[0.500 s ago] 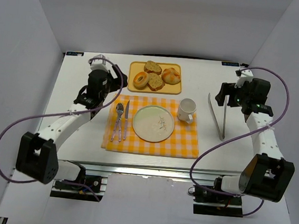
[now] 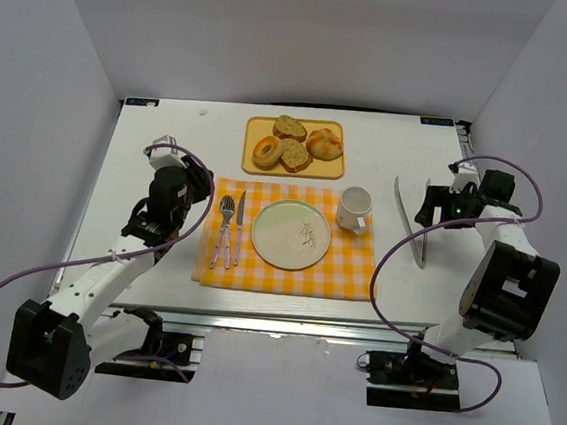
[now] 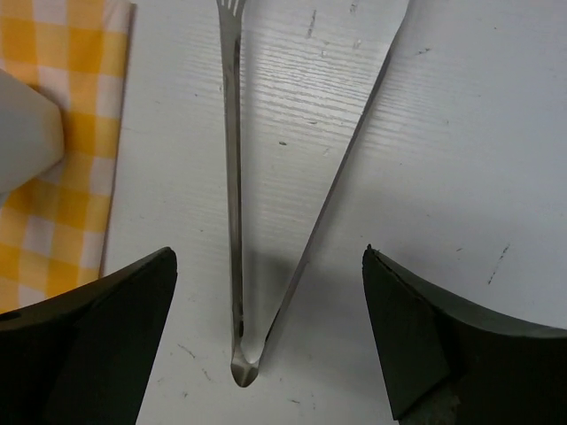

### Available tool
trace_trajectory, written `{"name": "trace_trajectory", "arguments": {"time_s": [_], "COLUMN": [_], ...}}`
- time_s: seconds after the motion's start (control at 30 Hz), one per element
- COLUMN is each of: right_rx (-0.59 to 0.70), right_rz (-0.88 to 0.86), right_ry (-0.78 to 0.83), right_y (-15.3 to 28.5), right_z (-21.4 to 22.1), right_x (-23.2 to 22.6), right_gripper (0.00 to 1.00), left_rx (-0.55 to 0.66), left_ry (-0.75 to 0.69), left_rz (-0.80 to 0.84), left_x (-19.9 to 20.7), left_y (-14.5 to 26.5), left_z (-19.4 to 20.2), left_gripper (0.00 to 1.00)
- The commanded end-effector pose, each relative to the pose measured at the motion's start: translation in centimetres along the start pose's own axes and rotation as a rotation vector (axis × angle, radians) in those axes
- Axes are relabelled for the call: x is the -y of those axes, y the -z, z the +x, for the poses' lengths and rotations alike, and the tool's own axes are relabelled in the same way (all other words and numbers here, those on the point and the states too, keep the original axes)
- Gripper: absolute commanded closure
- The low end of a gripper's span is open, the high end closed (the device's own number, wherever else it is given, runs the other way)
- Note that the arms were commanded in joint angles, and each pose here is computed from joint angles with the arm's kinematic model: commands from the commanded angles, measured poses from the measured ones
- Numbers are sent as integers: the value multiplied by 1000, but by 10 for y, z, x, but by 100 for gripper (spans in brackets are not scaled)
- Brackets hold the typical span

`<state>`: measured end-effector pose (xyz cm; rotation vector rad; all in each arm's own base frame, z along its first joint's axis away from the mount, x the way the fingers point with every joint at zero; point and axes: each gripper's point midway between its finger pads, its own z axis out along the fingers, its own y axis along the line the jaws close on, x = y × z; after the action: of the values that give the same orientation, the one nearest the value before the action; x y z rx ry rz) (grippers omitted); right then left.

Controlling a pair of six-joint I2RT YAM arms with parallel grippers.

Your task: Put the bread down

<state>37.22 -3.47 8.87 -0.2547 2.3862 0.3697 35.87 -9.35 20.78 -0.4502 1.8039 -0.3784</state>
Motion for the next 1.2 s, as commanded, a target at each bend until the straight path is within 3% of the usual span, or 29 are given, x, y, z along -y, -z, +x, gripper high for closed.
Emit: {"name": "trace_trajectory", "arguments": {"time_s": [0.0, 0.07, 0.13, 0.67, 1.03, 1.17], "right_rx": [11, 9, -38, -167, -305, -352], "right_rz": [101, 160, 183, 139, 249, 231], "right_ry": [26, 33, 25, -6, 144, 145], "right_y": [4, 0, -8, -65, -79, -78], "right_z": [1, 2, 14, 43, 79, 94], "right_x": [12, 20, 25, 17, 17, 14], "right_gripper": [10, 11, 11, 11, 33, 34], "left_rx": [24, 21, 12, -2, -7, -4], "left_ry": [28, 34, 42, 48, 37, 38], "left_rz": [-5, 0, 5, -11, -18, -21], "left_x": [-5, -6, -7, -11, -12, -14], "left_y": [8, 9, 9, 6, 4, 6], "left_z": [-2, 1, 6, 14, 14, 14], "left_gripper": [50, 36, 35, 34, 34, 34]}}
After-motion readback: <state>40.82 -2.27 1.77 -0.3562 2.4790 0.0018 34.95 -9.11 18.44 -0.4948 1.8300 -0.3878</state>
